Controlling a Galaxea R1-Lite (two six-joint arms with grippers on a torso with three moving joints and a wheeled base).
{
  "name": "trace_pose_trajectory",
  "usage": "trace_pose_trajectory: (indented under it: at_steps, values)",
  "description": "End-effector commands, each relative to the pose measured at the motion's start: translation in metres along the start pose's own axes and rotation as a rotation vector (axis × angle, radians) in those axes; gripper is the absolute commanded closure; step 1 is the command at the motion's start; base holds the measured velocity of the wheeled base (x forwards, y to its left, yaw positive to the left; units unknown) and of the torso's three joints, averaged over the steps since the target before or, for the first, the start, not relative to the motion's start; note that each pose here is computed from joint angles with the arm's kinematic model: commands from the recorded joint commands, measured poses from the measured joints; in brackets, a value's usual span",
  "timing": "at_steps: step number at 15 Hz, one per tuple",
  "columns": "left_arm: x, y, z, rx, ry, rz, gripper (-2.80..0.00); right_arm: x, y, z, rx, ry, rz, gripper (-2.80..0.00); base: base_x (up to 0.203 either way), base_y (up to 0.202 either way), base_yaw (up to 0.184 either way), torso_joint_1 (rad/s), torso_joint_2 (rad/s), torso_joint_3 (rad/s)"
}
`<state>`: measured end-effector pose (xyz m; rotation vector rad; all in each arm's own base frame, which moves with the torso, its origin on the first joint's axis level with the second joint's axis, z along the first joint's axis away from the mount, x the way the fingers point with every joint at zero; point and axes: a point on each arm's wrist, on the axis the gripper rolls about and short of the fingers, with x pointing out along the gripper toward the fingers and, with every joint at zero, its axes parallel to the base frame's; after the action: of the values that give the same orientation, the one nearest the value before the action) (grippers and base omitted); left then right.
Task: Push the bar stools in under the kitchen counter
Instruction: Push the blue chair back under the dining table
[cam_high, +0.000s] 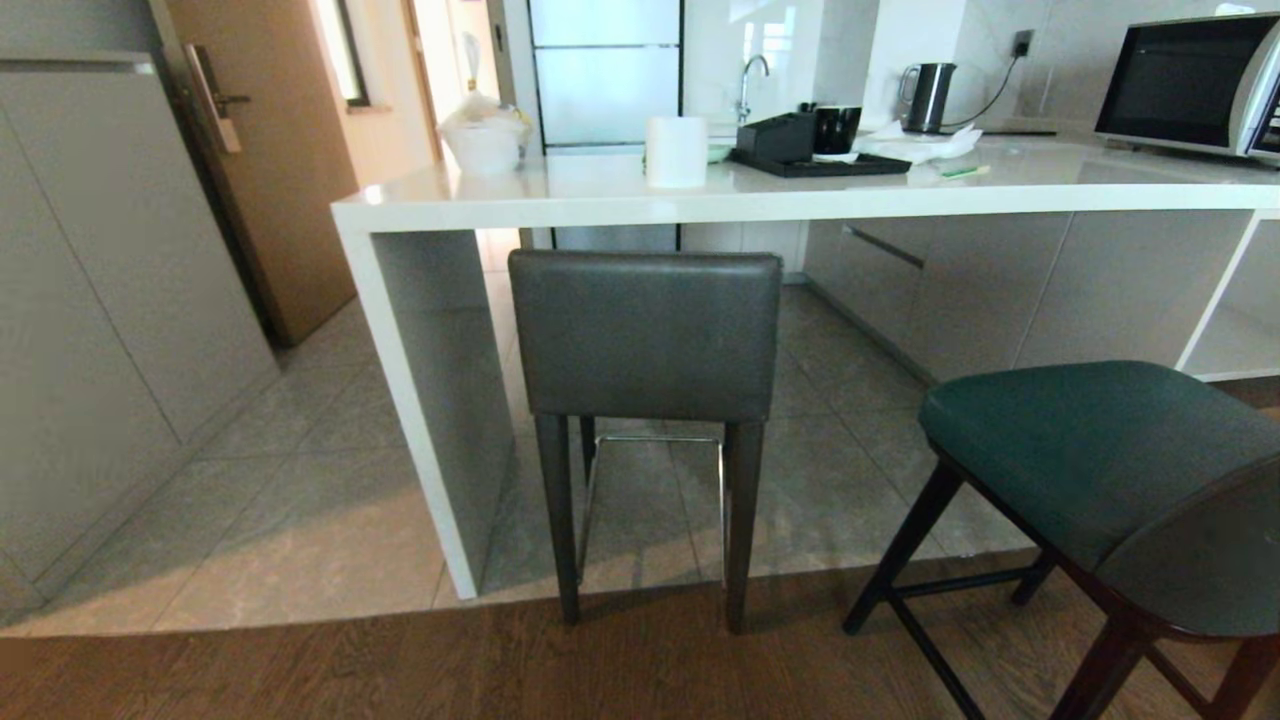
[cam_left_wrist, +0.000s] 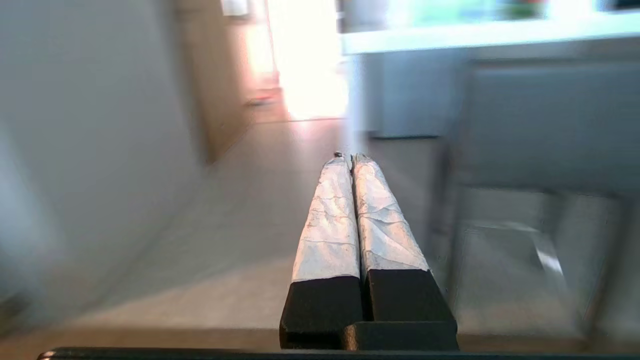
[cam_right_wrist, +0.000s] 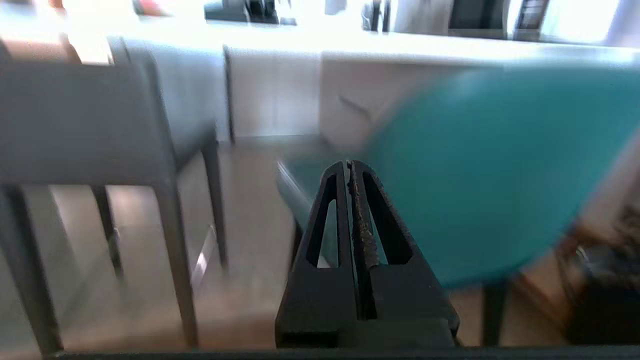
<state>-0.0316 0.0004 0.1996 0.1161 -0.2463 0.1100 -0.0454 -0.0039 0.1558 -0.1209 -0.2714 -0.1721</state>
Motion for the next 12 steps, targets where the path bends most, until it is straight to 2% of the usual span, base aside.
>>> trace_pose_trajectory:
  at_steps: [1, 2, 4, 6, 9, 10, 11, 12]
  values:
    - [-0.012, 0.001, 0.005, -0.026, 0.015, -0.073, 0.00, -0.008, 0.000, -0.007, 0.001, -0.055, -0.021, 0.00, 0.000, 0.000, 0.000, 0.000, 0.00, 0.000]
    - [-0.022, 0.000, 0.000, -0.045, 0.071, -0.109, 0.00, -0.006, 0.001, -0.012, -0.003, -0.040, -0.019, 0.00, 0.000, 0.000, 0.000, 0.000, 0.00, 0.000]
    - [-0.034, -0.002, -0.019, -0.028, 0.088, -0.155, 0.00, -0.002, 0.004, -0.030, -0.017, -0.008, -0.011, 0.00, 0.000, 0.000, 0.000, 0.000, 0.00, 0.000]
    - [-0.041, -0.005, -0.051, -0.016, 0.105, -0.167, 0.00, 0.003, 0.009, -0.057, -0.030, 0.014, 0.009, 0.00, 0.000, 0.000, 0.000, 0.000, 0.00, 0.000]
    - [-0.029, -0.012, -0.100, -0.002, 0.242, -0.181, 0.00, 0.003, 0.012, -0.070, 0.008, 0.105, 0.042, 0.00, 0.000, 0.000, 0.000, 0.000, 0.00, 0.000]
    - [-0.027, -0.014, -0.109, -0.037, 0.265, -0.179, 0.00, 0.003, 0.013, -0.071, 0.064, 0.112, 0.077, 0.00, 0.000, 0.000, 0.000, 0.000, 0.00, 0.000]
    - [-0.027, -0.014, -0.108, -0.118, 0.259, -0.168, 0.00, 0.002, 0.014, -0.074, 0.104, 0.150, 0.115, 0.00, 0.000, 0.000, 0.000, 0.000, 0.00, 0.000]
    - [-0.026, -0.013, -0.106, -0.140, 0.251, -0.166, 0.00, 0.000, 0.015, -0.082, 0.105, 0.222, 0.139, 0.00, 0.000, 0.000, 0.000, 0.000, 0.00, 0.000]
